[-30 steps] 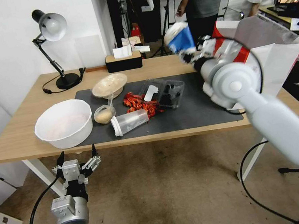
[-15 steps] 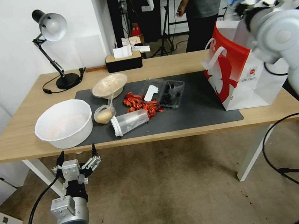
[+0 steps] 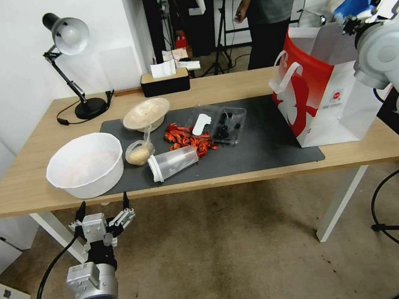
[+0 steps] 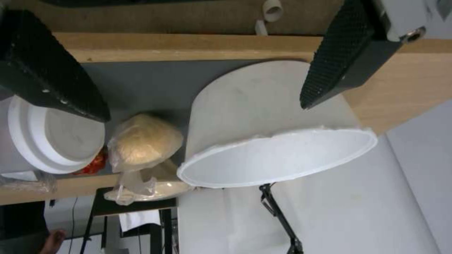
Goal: Pick up the trash from the table and place it into the takeout bag.
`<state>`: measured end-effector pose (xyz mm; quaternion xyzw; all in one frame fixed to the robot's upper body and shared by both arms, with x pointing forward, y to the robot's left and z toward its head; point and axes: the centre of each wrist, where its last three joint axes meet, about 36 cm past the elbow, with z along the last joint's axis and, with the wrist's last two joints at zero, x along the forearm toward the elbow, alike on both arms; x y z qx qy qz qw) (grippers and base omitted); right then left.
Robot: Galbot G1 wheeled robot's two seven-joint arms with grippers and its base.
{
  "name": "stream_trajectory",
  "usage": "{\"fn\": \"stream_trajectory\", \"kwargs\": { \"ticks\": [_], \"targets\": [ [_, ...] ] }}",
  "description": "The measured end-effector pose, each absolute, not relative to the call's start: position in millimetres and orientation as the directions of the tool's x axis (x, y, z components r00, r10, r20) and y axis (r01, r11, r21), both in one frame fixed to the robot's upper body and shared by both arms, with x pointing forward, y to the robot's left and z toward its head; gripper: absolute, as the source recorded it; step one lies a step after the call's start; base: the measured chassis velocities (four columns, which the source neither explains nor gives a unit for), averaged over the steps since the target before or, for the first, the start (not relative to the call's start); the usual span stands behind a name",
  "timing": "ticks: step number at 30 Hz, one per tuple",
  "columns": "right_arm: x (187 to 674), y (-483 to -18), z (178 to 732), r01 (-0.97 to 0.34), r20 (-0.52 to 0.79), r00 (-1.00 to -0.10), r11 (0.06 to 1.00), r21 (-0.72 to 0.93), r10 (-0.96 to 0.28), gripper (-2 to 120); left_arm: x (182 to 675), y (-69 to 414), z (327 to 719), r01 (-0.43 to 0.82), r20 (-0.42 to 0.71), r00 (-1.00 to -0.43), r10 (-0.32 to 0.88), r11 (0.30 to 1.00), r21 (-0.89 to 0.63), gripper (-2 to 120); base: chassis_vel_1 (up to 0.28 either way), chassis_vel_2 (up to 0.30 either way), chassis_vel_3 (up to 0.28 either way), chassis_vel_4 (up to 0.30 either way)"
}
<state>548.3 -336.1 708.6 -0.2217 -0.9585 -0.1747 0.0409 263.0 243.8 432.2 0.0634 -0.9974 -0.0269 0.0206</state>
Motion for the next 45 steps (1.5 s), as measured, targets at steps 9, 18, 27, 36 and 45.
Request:
{"fn": "stream_trajectory", "kwargs": {
  "ticks": [9,18,27,36,45],
  "targets": [
    [545,-328,710,0.416,0.148,-0.91,0.854,0.314,0.388,97,263,245,436,-0.127,0.028,-0.991,-0.129,0.99,0.057,100,0.0,0.0,0.0,0.0],
    [533,-329,700,0.342,0.097,-0.94,0.893,0.293,0.328,100,263,244,437,-0.126,0.024,-0.992,-0.128,0.99,0.055,100,0.0,0.0,0.0,0.0],
    [493,-318,677,0.045,-0.152,-0.985,0.967,0.252,0.086,100,264,244,438,-0.12,0.025,-0.992,-0.122,0.991,0.052,100,0.0,0.0,0.0,0.0],
    [435,-295,612,-0.237,-0.327,-0.927,0.963,0.132,-0.183,100,264,243,438,-0.12,0.023,-0.992,-0.121,0.992,0.046,100,0.0,0.0,0.0,0.0],
    [384,-286,539,-0.257,-0.307,-0.93,0.956,0.143,-0.204,100,264,244,438,-0.117,0.021,-0.993,-0.118,0.992,0.044,100,0.0,0.0,0.0,0.0]
  ]
}}
